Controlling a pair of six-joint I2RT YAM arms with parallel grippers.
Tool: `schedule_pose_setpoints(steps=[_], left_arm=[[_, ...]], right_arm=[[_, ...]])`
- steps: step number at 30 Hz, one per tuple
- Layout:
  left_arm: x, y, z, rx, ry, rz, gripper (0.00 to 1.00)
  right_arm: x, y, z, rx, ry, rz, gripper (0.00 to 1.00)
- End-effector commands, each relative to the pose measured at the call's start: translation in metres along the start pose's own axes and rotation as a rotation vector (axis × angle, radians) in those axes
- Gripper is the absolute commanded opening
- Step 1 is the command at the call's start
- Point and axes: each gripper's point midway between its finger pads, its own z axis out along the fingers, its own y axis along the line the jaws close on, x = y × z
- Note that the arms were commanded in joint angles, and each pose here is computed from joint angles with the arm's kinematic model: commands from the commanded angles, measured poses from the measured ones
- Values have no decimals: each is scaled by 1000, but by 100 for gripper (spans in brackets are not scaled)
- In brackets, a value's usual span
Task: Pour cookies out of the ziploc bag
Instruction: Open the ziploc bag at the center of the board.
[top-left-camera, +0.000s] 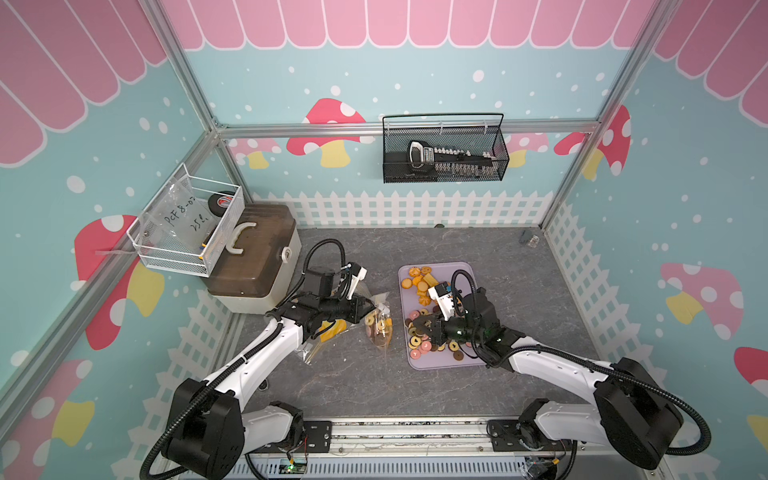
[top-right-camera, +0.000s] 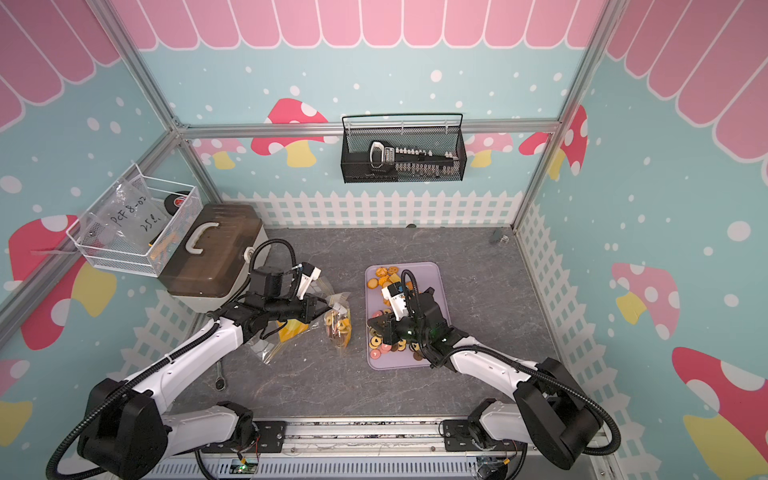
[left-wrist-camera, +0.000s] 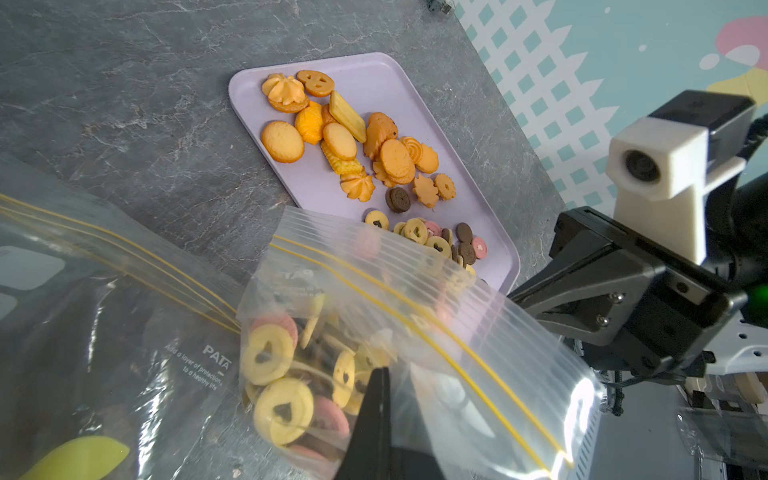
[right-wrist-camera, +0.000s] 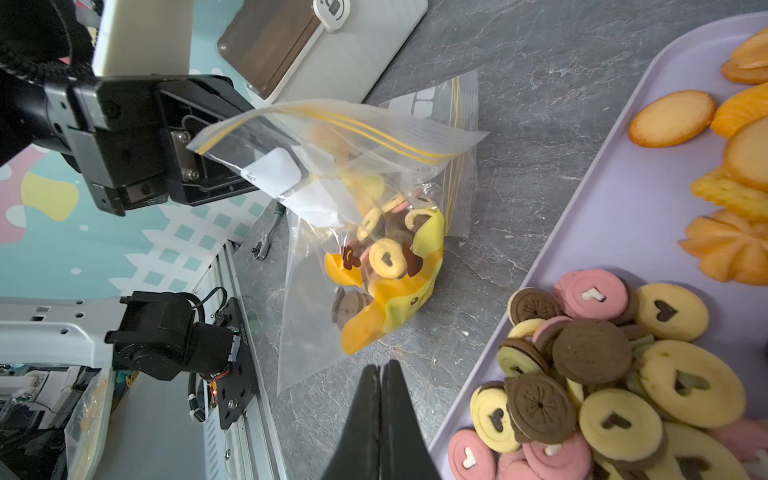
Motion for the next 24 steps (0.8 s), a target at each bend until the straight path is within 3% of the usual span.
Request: schedule_pose_setpoints(steps=[1, 4, 7, 20, 24], left_arm=[[2, -11, -4, 35, 2, 61, 0], [5, -7, -4, 9, 19, 66, 0], [11, -2, -2, -9, 47, 57, 0], [14, 11, 2, -63, 81, 28, 0], [12, 12, 2, -60, 78, 21, 0]], right_arm=[[-14, 1, 9, -8, -9, -29, 34], [-21, 2, 22, -28, -1, -44, 53], [-30, 1, 38, -49, 10, -57, 61], [-23, -11, 88, -130, 54, 5, 59], [-16, -6, 91, -148, 74, 11, 65]])
